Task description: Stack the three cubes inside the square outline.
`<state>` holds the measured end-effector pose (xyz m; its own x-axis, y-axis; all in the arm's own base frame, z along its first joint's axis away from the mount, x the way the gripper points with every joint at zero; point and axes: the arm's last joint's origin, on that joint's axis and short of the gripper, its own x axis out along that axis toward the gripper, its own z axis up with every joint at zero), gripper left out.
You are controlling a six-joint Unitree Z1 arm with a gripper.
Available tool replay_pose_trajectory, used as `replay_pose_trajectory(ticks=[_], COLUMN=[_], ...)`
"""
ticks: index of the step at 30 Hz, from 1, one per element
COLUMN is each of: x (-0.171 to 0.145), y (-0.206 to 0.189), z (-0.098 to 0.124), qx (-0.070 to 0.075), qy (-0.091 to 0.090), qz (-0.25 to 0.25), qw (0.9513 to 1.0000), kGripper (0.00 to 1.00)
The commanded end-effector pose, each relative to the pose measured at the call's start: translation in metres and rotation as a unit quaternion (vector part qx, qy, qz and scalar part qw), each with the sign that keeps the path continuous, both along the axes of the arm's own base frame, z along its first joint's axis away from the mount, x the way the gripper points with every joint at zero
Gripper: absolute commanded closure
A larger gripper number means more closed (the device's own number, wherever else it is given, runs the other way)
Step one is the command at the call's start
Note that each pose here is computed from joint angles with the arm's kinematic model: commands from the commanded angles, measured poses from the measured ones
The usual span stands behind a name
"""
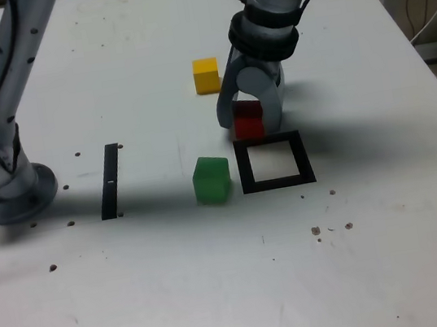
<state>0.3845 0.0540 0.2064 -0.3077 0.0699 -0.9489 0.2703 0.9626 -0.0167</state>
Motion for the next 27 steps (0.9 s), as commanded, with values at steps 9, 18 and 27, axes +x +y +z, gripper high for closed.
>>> replay_pose_trajectory(ticks=[9, 18, 27], x=[-0.009, -0.011, -0.011], y=[-0.008, -0.028, -0.049], z=[0.024, 0.036, 0.040], qx=[0.005, -0.013, -0.027], qy=[-0.017, -0.033, -0.042], qz=[0.013, 0.069, 0.104], qw=[0.9998, 0.9970, 0.9934], kGripper=[0.61, 0.61, 0.61])
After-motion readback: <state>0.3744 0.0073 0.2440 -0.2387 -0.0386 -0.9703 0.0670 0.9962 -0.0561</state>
